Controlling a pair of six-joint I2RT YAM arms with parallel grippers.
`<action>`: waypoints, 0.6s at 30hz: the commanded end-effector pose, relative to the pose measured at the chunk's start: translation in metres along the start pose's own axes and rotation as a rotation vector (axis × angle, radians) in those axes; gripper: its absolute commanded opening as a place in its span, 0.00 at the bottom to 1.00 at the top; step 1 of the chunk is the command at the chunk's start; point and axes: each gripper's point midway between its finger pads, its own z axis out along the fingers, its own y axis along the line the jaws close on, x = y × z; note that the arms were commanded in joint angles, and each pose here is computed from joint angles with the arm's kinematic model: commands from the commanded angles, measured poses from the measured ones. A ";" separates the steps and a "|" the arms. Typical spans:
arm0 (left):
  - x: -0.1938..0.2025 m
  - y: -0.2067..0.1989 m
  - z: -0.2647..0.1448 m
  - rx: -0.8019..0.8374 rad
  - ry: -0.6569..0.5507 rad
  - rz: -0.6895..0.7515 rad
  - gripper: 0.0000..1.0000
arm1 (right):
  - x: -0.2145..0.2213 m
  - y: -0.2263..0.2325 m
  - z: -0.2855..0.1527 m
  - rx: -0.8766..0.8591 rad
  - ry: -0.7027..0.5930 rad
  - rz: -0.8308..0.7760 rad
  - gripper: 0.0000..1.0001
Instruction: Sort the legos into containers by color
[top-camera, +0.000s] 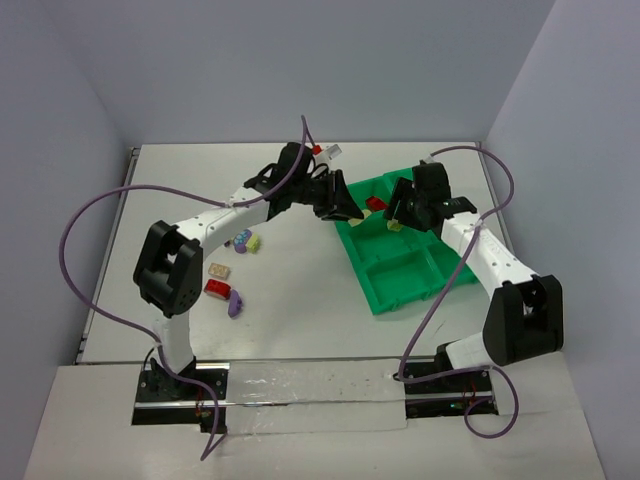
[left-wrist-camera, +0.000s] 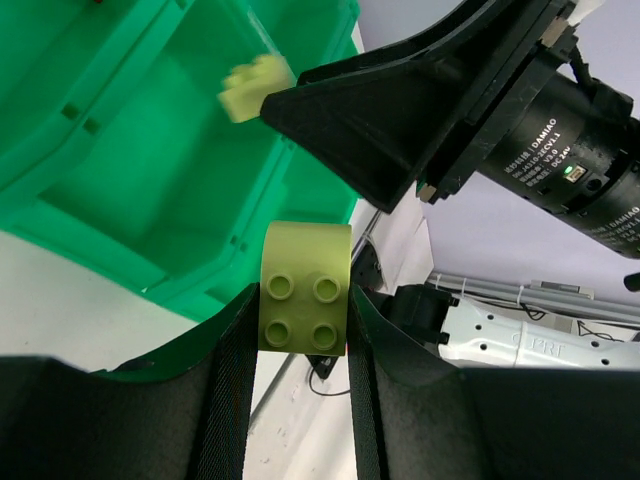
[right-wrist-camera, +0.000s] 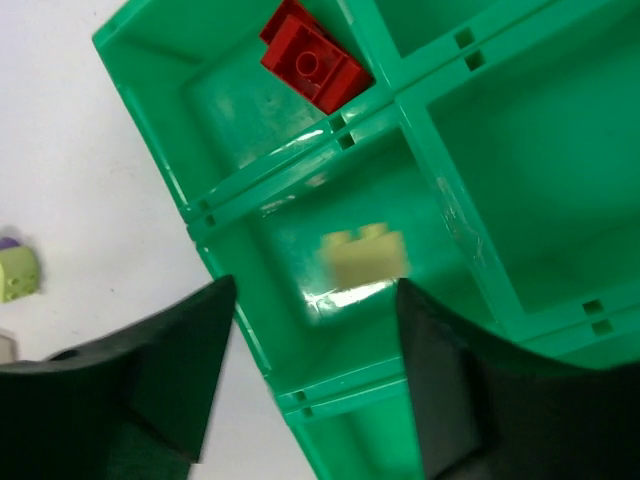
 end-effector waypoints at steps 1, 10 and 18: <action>-0.012 -0.008 0.008 0.000 -0.020 0.015 0.00 | -0.009 0.004 0.006 0.000 -0.018 -0.020 0.78; -0.003 0.016 0.048 -0.065 0.025 -0.007 0.00 | -0.029 0.000 -0.029 0.025 -0.150 0.071 0.83; 0.001 0.014 0.078 -0.061 0.043 0.011 0.16 | -0.051 -0.014 -0.095 0.018 -0.380 0.150 0.83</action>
